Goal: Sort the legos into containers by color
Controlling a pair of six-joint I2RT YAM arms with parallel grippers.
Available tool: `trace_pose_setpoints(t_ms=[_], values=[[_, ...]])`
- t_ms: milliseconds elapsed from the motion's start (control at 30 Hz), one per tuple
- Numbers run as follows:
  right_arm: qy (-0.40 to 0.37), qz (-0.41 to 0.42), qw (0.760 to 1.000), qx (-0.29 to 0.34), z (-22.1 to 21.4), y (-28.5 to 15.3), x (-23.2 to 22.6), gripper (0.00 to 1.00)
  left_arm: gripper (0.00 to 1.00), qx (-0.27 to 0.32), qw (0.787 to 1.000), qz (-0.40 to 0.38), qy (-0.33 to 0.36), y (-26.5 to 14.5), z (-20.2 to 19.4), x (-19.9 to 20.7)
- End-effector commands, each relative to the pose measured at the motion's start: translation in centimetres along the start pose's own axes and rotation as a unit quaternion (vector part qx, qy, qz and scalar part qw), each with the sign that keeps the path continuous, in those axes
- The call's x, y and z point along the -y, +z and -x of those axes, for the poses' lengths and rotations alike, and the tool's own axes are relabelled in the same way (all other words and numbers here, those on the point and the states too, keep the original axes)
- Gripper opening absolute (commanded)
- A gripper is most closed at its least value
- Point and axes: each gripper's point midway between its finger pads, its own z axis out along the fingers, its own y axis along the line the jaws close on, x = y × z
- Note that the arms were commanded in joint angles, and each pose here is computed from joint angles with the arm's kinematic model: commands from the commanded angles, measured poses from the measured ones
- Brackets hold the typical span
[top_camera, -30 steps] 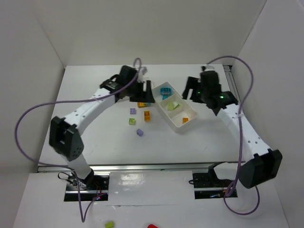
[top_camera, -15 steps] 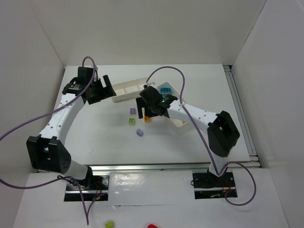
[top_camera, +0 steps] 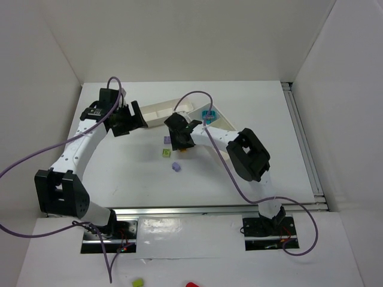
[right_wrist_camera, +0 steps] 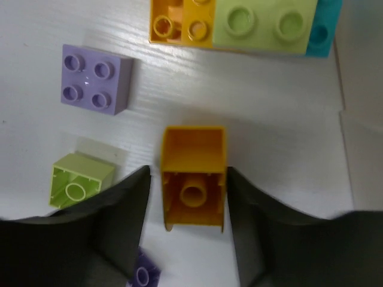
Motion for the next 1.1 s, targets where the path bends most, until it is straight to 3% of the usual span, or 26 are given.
trace_pose_setpoints(t_ms=[0, 33, 100, 233, 467, 633, 833, 1067], values=[[0.019, -0.002, 0.998, 0.057, 4.2, -0.9, -0.5, 0.51, 0.93, -0.003, 1.0, -0.012, 0.008, 0.3, 0.1, 0.2], [0.022, -0.004, 0.997, 0.069, 5.1, -1.8, -0.5, 0.36, 0.93, -0.005, 1.0, -0.016, 0.008, 0.2, 0.0, 0.3], [0.027, 0.008, 0.995, 0.097, 6.8, -4.8, -1.0, 0.24, 0.93, -0.009, 1.0, -0.015, 0.007, 0.5, -0.1, 0.2], [0.042, 0.004, 0.989, 0.145, 8.2, -10.9, 1.0, 0.21, 0.91, -0.02, 1.0, -0.022, 0.01, 1.2, -0.4, 0.4], [0.125, -0.089, 0.975, 0.158, 4.3, -17.1, 11.7, 0.21, 0.9, -0.066, 0.997, -0.025, 0.039, 3.5, -3.0, 1.9], [0.174, -0.118, 0.966, 0.149, 2.4, -17.5, 16.5, 0.28, 0.9, -0.094, 0.994, -0.026, 0.056, 5.4, -4.6, 3.3], [0.182, -0.138, 0.965, 0.125, 0.8, -16.0, 18.2, 0.63, 0.91, -0.114, 0.99, -0.018, 0.08, 6.2, -5.9, 4.7], [0.172, -0.149, 0.965, 0.126, 1.5, -15.8, 18.3, 0.69, 0.88, -0.166, 0.972, -0.047, 0.161, 5.1, -12.1, 7.1]])
